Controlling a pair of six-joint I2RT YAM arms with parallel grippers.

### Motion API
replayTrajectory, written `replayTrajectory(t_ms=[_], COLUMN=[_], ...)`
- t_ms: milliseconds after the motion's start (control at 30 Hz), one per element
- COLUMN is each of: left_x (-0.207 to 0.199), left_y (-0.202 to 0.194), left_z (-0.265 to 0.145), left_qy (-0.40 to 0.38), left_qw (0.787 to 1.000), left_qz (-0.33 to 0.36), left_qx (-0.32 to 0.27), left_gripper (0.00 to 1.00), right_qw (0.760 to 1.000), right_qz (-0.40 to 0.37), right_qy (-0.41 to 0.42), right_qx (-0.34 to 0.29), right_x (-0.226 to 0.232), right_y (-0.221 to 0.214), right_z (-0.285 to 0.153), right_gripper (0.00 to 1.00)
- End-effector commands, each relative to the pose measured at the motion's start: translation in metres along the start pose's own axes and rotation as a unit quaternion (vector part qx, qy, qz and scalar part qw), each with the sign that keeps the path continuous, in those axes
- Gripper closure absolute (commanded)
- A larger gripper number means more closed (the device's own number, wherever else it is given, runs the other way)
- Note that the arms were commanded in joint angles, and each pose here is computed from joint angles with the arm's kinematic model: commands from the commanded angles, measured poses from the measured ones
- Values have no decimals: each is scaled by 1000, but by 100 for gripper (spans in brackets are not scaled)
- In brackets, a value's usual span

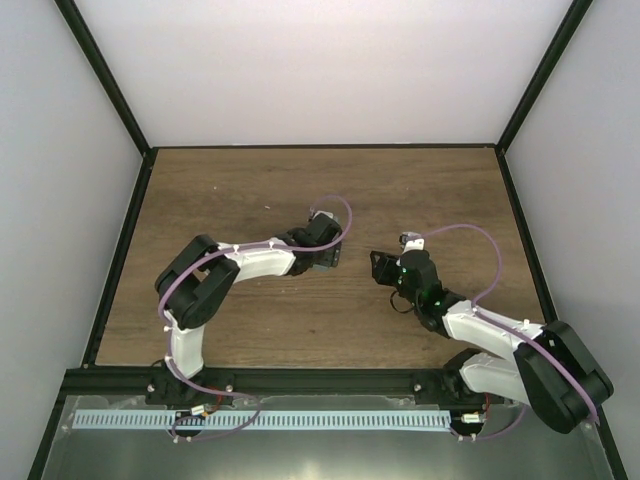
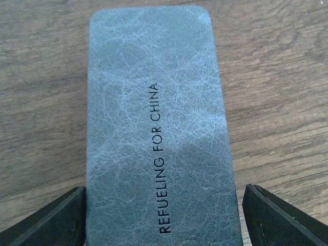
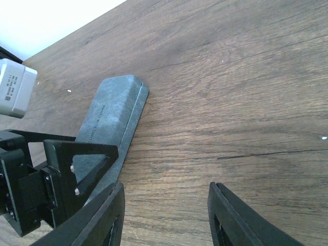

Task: Organize the sunglasses
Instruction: Move the sunglasses case at the center of the board.

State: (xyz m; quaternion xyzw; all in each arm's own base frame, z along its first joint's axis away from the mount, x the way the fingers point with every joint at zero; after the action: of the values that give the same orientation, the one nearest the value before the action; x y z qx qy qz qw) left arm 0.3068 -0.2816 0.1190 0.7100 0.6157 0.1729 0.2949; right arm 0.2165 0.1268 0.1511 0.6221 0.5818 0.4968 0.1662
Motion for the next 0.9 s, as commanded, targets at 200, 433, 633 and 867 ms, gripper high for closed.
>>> replayTrajectory(t_ms=[200,433,633,867], left_x=[-3,8,21,52], left_y=[-2,0,4,2], left_z=[11,6,-12,-24], left_qy=[10,37,39,47], left_qw=[1000,999,999,997], left_qz=[5,-9,-27,-54], left_qx=[10,2,-21,-29], left_gripper=[22,28,33,33], right_qw=[1000,1000,1000,999], right_qz=[-9,-12,-15,-14], right_qy=[-1,5,18,29], right_qx=[-1,9,16,25], right_x=[1,1,3,4], right_y=[1,-3,-4,-7], right_z=[2,6,9,12], right_gripper=[53,53,53,53])
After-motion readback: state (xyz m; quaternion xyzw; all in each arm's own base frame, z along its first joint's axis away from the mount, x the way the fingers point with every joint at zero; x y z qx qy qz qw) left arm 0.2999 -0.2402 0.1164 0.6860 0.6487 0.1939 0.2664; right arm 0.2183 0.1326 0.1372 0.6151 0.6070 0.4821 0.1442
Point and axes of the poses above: each gripper's point midway between its finger pads, its own z axis out along the fingers, its own x axis along the line the jaws close on, y = z × x, the point moved 10 cm from there along -z, back along the fingers, and after that the axes turned 6 degrees about -z, right-handed, at the moved point
